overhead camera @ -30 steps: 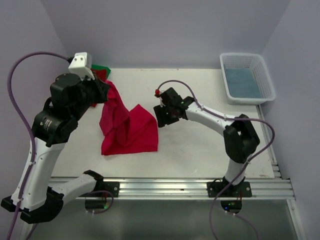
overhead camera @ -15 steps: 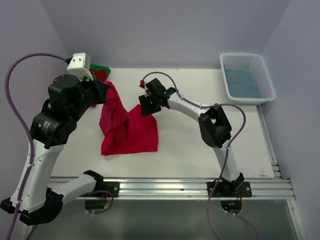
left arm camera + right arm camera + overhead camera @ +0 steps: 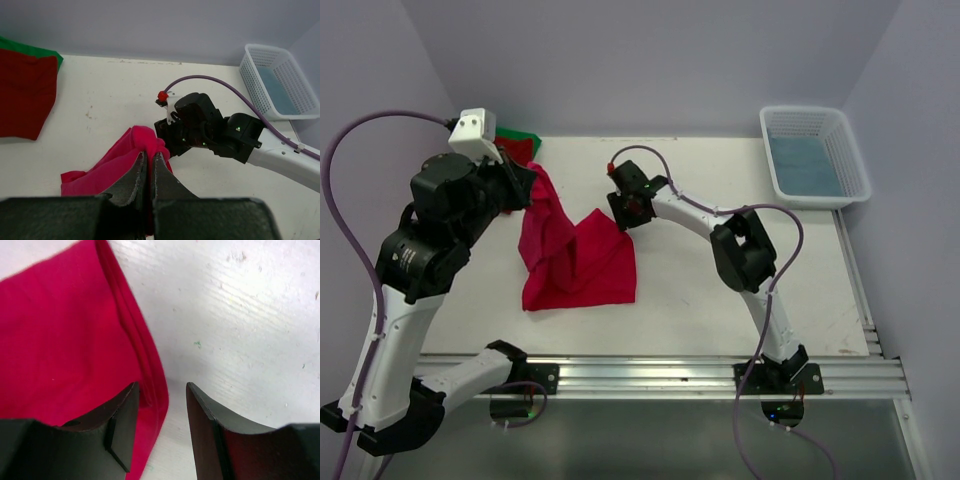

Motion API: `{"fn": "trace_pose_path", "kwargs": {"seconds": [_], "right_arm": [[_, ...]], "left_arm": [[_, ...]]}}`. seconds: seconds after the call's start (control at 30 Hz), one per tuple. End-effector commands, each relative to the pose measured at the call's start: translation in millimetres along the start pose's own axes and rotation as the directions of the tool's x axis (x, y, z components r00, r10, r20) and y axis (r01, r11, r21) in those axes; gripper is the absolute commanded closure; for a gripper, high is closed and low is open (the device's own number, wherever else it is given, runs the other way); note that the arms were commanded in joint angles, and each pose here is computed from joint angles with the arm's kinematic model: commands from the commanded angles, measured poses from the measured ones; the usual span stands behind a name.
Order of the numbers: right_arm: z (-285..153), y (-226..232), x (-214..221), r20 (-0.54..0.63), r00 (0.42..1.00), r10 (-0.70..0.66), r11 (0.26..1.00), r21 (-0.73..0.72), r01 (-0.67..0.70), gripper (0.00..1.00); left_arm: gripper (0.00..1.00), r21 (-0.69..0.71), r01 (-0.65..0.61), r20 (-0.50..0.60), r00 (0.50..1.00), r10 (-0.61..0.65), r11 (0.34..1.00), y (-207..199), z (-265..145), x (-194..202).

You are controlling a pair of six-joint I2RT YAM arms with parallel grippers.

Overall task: Fold and stack the t-shirts
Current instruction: Flatten out the tshirt

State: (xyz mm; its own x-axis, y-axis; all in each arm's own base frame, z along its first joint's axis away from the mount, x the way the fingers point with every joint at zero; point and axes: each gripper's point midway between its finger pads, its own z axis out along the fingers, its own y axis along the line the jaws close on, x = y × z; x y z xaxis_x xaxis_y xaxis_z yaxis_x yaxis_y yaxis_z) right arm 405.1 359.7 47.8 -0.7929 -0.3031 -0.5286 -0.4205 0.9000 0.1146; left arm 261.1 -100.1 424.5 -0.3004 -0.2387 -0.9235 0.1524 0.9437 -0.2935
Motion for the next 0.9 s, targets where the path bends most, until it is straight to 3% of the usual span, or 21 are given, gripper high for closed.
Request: {"fn": "trace_pose_path", "kwargs": {"seconds": [0.0, 0.23, 0.53, 0.77, 0.83, 0.87], "right_arm": [[-27.1, -7.3, -12.7, 0.049, 0.999, -0.009, 0.999, 0.036, 0.007, 0.54], [-14.7, 2.0, -3.9, 0.024, 1.000, 0.006, 1.000, -0.022, -0.005, 0.60], [-24.8, 21.5, -11.0, 0.042, 0.999, 0.019, 0.991, -0.132, -0.013, 0.59], [-24.0, 32.0, -5.9, 0.032, 0.999, 0.044, 0.981, -0.193, -0.037, 0.67], [-20.2, 32.8, -2.5, 0.018, 0.999, 0.049, 0.979, -0.197, -0.044, 0.82], [-19.7, 33.5, -1.7, 0.016, 0.999, 0.048, 0.979, -0.197, -0.043, 0.82]], "left_arm": [[1.00, 0.015, 0.022, 0.048, 0.999, -0.023, 1.000, -3.3, -0.1, -11.4], [1.00, 0.010, 0.022, 0.049, 0.999, -0.022, 1.000, -2.3, -1.0, -11.4], [1.00, 0.007, 0.022, 0.044, 0.999, -0.023, 1.000, -1.5, 0.8, -9.0], [1.00, 0.011, 0.025, 0.037, 0.999, -0.025, 1.000, -2.4, 3.6, -6.3], [1.00, 0.004, 0.025, 0.040, 0.999, -0.025, 1.000, -0.7, 2.2, -6.3], [1.00, 0.004, 0.025, 0.040, 0.999, -0.025, 1.000, -0.7, 2.2, -6.3]]}}
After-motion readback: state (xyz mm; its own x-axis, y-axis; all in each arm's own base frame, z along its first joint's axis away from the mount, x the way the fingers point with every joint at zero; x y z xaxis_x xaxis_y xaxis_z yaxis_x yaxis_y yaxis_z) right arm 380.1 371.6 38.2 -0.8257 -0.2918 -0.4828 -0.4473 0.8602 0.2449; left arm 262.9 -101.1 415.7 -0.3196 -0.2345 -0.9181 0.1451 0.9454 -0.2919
